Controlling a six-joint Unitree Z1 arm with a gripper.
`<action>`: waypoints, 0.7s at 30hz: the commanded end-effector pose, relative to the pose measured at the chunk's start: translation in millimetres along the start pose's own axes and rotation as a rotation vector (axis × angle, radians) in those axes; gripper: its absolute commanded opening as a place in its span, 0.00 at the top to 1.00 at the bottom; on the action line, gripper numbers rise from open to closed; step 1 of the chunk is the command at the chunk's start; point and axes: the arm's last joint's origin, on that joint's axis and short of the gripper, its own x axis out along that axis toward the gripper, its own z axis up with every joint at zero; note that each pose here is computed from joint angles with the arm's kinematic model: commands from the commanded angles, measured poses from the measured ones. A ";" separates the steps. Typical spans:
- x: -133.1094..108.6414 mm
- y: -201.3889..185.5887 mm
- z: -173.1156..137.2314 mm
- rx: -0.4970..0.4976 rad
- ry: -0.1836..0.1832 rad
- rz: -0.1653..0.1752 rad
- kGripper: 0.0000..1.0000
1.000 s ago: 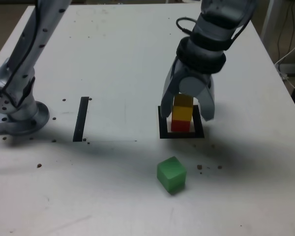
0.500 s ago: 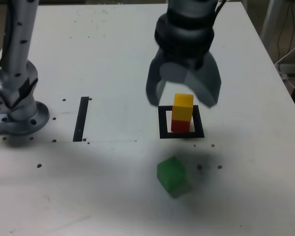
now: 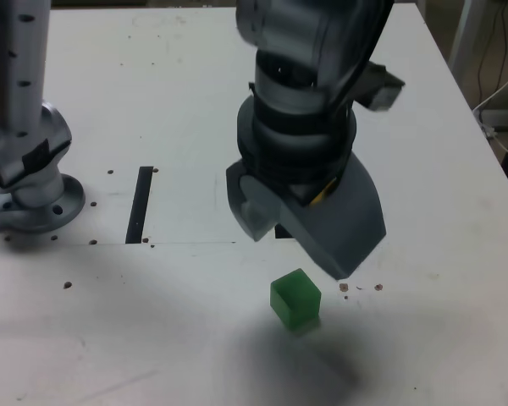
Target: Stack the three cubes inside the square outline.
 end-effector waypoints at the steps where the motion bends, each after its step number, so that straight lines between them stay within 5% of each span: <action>1: 9.0 -1.5 5.4 0.024 0.021 -0.001 0.00; 12: 39.9 -3.8 24.5 0.059 0.075 -0.032 0.01; 21: 70.8 -7.6 37.7 0.071 0.098 -0.094 0.01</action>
